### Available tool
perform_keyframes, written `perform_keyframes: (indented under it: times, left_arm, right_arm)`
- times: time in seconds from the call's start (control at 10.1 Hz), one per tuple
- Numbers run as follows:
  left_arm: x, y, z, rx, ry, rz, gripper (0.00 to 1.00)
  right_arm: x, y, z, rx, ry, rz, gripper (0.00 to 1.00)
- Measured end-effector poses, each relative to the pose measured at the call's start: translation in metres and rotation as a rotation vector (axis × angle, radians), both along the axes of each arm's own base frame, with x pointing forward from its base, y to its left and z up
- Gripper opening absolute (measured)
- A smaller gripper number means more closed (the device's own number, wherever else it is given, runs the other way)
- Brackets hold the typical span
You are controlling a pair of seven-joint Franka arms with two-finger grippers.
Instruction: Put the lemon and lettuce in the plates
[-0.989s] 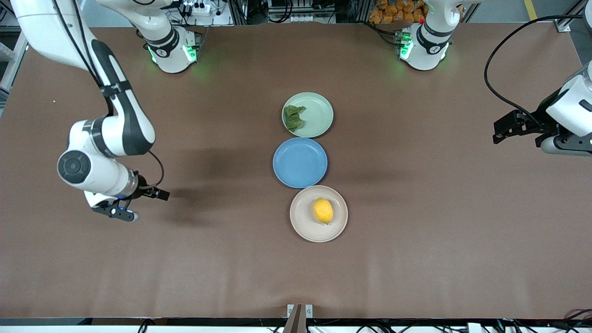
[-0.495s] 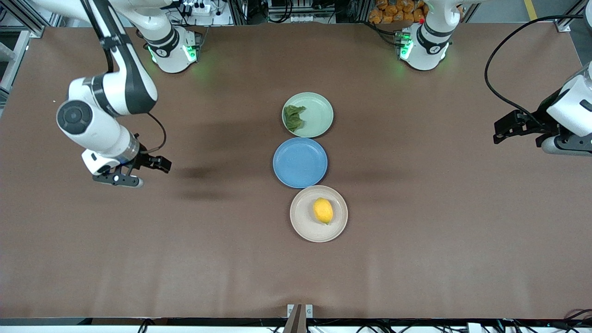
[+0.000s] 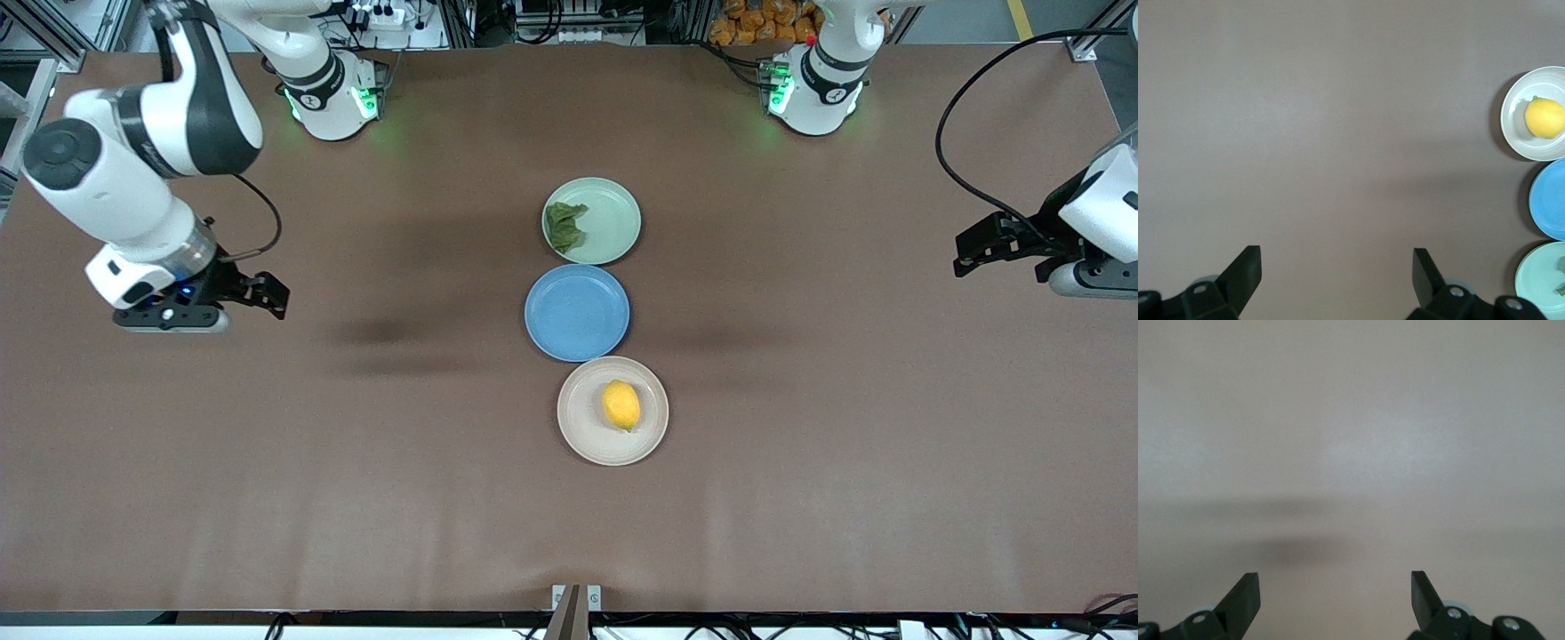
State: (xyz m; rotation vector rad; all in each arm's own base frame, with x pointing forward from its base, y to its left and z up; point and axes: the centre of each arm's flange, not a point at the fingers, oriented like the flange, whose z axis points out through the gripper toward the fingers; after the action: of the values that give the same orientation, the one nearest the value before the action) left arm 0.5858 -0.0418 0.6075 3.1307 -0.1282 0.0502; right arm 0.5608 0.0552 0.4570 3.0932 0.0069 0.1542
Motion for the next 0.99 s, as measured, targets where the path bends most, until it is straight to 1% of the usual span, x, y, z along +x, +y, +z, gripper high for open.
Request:
perform_keyframes:
  times: [0.2, 0.4, 0.59, 0.69, 0.79, 0.99]
  left_arm:
    - [0.000, 0.000, 0.000, 0.000, 0.000, 0.000, 1.00]
    - [0.000, 0.000, 0.000, 0.000, 0.000, 0.000, 1.00]
    - [0.000, 0.000, 0.000, 0.000, 0.000, 0.001, 1.00]
    - [0.000, 0.000, 0.000, 0.000, 0.000, 0.000, 1.00]
    - [0.000, 0.000, 0.000, 0.000, 0.000, 0.001, 1.00]
    - [0.000, 0.000, 0.000, 0.000, 0.000, 0.001, 1.00]
  right_arm:
    - [0.007, -0.013, 0.044, 0.024, 0.000, -0.005, 1.00]
    - [0.008, -0.028, 0.106, 0.047, 0.015, 0.003, 1.00]
    - [0.000, -0.034, 0.175, 0.046, -0.011, 0.016, 1.00]
    - [-0.005, -0.037, 0.198, 0.044, -0.024, 0.032, 1.00]
    - [-0.007, -0.042, 0.211, 0.042, -0.029, 0.041, 1.00]
    - [-0.012, -0.052, 0.214, 0.041, 0.000, 0.042, 1.00]
